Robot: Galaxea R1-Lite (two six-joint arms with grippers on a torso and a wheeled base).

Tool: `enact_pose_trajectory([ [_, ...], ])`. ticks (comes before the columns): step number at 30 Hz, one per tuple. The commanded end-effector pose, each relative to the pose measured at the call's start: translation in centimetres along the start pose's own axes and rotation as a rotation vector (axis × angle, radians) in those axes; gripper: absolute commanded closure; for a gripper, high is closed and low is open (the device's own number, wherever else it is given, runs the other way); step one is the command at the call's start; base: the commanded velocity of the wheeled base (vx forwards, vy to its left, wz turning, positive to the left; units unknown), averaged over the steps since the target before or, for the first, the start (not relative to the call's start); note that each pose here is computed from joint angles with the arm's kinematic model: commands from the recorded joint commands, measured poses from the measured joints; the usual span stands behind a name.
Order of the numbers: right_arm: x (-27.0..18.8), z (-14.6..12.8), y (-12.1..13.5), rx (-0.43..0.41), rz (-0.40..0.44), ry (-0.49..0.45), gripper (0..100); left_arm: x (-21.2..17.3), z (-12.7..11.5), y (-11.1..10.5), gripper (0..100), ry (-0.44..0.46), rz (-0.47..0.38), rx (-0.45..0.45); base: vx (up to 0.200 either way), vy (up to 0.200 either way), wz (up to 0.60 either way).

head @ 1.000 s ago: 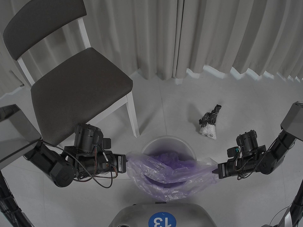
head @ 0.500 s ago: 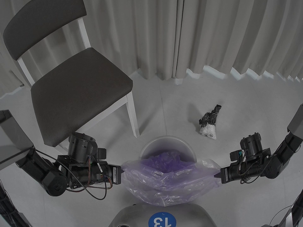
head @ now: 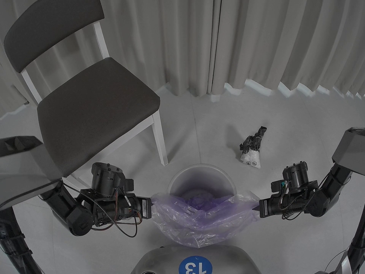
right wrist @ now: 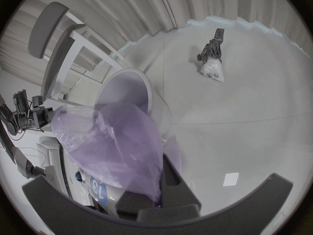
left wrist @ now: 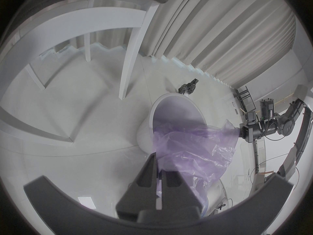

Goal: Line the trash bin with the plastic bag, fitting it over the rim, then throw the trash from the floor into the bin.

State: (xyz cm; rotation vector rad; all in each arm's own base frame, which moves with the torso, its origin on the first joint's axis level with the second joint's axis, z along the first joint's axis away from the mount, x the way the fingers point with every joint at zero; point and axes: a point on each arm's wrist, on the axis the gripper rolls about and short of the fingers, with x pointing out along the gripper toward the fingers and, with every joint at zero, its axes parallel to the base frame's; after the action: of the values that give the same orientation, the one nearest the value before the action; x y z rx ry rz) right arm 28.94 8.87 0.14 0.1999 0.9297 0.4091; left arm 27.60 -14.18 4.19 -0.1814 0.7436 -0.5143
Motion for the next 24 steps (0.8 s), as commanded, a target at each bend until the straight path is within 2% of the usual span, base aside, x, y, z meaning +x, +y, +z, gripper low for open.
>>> enact_pose_trajectory([
  [1,2.2,0.4,-1.9,0.045,-0.015,0.009,100,2.1,0.3,0.4,100,0.004,0.002,-0.005,0.0,0.0,0.0],
  [8,2.7,2.3,-3.8,0.1,0.026,-0.045,100,3.5,1.8,0.2,100,-0.036,-0.007,0.0,0.0,0.0,0.0],
  [16,2.6,2.5,-3.7,0.105,0.032,-0.051,100,2.6,1.6,-0.4,100,-0.042,-0.012,-0.028,0.0,0.0,0.0],
  [24,0.9,3.4,-2.2,0.084,0.054,-0.086,100,-0.8,1.2,2.0,100,-0.048,0.067,-0.084,0.0,0.0,0.0],
])
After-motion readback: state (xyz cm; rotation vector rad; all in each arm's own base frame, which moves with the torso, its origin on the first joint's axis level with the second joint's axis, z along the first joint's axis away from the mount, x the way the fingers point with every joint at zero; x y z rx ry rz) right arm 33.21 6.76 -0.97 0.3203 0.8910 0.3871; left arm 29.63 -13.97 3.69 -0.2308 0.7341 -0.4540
